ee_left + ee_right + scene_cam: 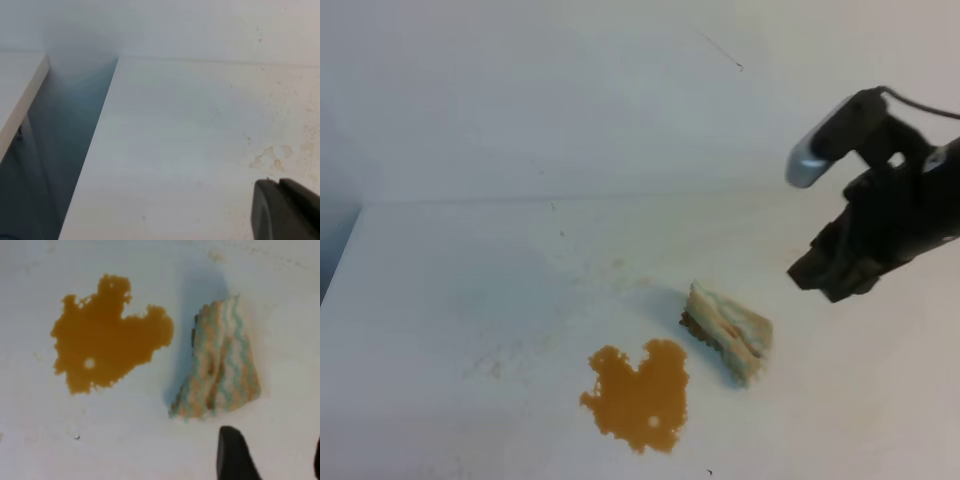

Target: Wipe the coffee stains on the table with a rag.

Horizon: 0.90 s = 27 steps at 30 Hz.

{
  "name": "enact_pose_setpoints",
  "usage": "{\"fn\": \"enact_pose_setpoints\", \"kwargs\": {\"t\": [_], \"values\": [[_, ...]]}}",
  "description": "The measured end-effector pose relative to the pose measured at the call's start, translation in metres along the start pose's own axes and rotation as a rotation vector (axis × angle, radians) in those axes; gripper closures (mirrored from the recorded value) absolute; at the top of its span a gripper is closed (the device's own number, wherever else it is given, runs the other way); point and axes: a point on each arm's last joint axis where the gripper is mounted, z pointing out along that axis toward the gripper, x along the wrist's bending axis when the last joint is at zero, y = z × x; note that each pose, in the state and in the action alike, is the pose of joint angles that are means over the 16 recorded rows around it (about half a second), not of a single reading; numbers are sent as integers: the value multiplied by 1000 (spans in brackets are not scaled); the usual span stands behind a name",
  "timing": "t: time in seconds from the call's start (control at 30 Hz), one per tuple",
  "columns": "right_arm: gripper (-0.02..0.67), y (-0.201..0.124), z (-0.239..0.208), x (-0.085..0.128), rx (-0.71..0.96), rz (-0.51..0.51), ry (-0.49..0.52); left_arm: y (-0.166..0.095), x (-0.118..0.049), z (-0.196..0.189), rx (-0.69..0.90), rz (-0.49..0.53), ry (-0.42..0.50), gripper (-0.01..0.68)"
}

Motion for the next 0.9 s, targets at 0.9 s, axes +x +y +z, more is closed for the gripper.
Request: {"fn": "enact_pose_setpoints", "kwargs": {"t": [0.9], "values": [[434, -16, 187, 23, 262, -88, 25, -1, 0, 0, 3, 0, 0, 676]]}}
